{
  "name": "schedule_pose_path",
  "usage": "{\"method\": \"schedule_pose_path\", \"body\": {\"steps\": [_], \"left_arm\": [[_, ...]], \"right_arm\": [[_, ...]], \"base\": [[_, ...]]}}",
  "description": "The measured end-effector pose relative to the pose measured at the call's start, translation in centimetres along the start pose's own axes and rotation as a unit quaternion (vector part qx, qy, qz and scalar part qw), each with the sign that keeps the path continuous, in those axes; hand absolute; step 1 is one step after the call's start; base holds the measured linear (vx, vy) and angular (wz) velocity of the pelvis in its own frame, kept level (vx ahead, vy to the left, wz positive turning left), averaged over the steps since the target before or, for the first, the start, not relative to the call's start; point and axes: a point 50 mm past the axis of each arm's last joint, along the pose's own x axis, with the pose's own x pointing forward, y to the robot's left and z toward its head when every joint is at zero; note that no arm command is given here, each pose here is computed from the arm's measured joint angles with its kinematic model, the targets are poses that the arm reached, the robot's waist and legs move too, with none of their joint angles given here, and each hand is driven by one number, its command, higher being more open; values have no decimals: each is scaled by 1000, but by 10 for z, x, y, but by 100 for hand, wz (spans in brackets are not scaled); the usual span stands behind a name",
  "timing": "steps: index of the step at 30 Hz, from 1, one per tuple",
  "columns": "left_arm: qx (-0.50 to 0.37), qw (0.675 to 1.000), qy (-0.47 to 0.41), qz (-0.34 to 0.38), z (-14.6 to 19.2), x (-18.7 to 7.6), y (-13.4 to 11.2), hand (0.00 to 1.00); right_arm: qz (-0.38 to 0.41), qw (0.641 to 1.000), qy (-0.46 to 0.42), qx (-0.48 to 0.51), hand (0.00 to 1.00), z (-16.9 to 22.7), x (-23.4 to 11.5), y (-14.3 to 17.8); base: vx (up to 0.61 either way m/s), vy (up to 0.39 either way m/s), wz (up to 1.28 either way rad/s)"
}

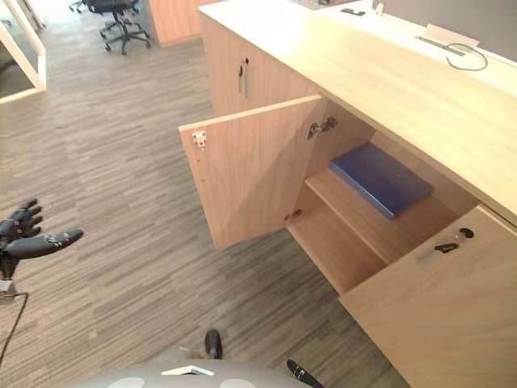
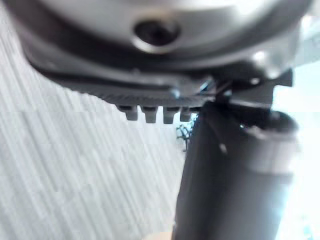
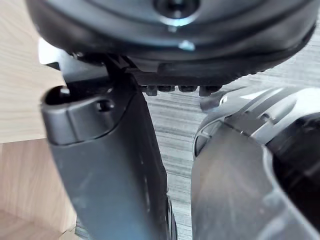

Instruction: Walk over to the cabinet, pick up the folder, carry it to the office cabinet, place the folder inside the office cabinet, then close the office cabinet door

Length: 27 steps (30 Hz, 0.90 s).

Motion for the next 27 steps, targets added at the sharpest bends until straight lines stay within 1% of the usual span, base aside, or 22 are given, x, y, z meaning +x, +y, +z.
{"method": "schedule_pose_path", "body": {"steps": [1, 3, 4, 5, 9, 10, 12, 13, 14, 15, 16, 18, 24, 27], "left_arm": [[0, 1000, -3, 10, 3, 5, 0, 100], [-25, 999, -15, 45, 12, 25, -2, 100], [-31, 998, -17, 54, 15, 31, -2, 100], [-31, 997, -18, 70, 23, 44, -4, 100], [-20, 996, -2, 82, 35, 65, -9, 100], [-9, 997, 1, 83, 43, 74, -10, 100], [28, 996, 5, 81, 55, 82, -8, 100], [35, 996, 1, 76, 62, 86, -10, 100], [50, 997, -6, 65, 70, 91, -18, 100], [73, 996, -5, 53, 71, 94, -24, 100], [101, 995, -1, 29, 73, 98, -37, 100], [126, 992, 4, 12, 72, 100, -45, 100], [143, 989, 24, -23, 72, 110, -74, 100], [159, 986, 44, -15, 68, 112, -74, 100]], "right_arm": [[1, 1000, -2, 0, 100, 2, 0, 1], [4, 1000, 3, 5, 100, 0, 0, 1], [6, 1000, 4, 1, 100, 0, 1, 2], [10, 1000, 4, -11, 100, 1, 1, 4], [10, 1000, -2, -19, 100, 5, 1, 4], [9, 1000, -2, -18, 100, 6, 1, 3], [11, 1000, -3, -13, 100, 6, 1, 3], [10, 1000, -3, -14, 100, 5, 1, 2], [10, 1000, -1, -23, 100, 5, 1, 3], [12, 999, -2, -31, 100, 6, 1, 4], [13, 999, -7, -40, 100, 10, 2, 6], [16, 998, -12, -53, 100, 13, 2, 9], [22, 996, -29, -81, 100, 25, 3, 12], [25, 996, -34, -84, 100, 28, 4, 15]], "base": [[-44, 16, -7], [-27, 34, -26], [-22, 28, -26], [-23, 12, -19], [-26, 39, -40], [-17, 61, -55], [-13, 54, -49], [-5, 60, -54], [0, 53, -49], [10, 55, -56], [10, 41, -44], [14, 14, -35], [33, -46, -30], [70, -37, -24]]}}
